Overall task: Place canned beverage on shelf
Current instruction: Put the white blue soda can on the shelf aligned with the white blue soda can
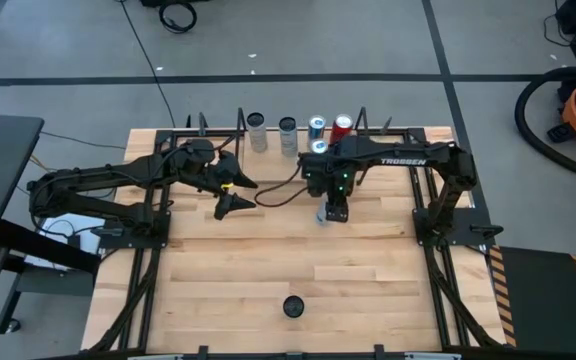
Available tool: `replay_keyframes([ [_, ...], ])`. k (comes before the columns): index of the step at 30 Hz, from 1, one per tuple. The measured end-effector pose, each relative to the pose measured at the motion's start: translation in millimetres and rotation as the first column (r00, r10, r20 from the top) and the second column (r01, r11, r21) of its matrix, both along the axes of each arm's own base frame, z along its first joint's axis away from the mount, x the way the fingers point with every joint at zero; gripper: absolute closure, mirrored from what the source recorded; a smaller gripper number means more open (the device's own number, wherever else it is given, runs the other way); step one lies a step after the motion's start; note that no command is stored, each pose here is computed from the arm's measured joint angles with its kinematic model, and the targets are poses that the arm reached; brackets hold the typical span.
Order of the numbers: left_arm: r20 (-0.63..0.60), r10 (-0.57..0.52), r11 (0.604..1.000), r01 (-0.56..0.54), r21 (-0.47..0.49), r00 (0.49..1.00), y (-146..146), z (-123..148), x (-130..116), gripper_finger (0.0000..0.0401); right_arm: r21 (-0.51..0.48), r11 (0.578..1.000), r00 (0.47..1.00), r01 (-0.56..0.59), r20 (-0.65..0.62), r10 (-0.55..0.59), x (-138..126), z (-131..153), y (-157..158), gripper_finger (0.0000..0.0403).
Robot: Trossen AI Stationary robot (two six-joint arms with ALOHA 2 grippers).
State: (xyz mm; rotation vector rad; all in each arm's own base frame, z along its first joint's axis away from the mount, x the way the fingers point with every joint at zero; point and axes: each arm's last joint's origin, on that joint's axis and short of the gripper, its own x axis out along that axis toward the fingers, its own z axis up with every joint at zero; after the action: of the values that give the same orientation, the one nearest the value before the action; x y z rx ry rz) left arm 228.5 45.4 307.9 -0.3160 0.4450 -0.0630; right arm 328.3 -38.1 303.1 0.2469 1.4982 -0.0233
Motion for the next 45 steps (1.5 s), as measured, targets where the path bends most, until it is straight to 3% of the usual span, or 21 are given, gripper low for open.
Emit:
replay_keyframes([
  [11, 0.004, -0.010, 1.000, 0.010, 0.023, 1.000, 0, 0, 0, 0.0087, -0.029, 1.000, 0.996, 0.001, -0.094, -0.004, -8, -40, -1, 0.0129],
  [29, 0.005, -0.018, 0.999, 0.018, 0.039, 1.000, 0, 0, 0, 0.0087, -0.047, 0.999, 0.999, -0.022, -0.043, 0.020, -1, -46, 1, 0.0083],
  [45, -0.013, -0.018, 0.999, 0.018, 0.035, 1.000, 0, -2, -1, 0.0087, -0.071, 0.995, 0.997, -0.072, -0.043, 0.069, 0, -45, 7, 0.0119],
])
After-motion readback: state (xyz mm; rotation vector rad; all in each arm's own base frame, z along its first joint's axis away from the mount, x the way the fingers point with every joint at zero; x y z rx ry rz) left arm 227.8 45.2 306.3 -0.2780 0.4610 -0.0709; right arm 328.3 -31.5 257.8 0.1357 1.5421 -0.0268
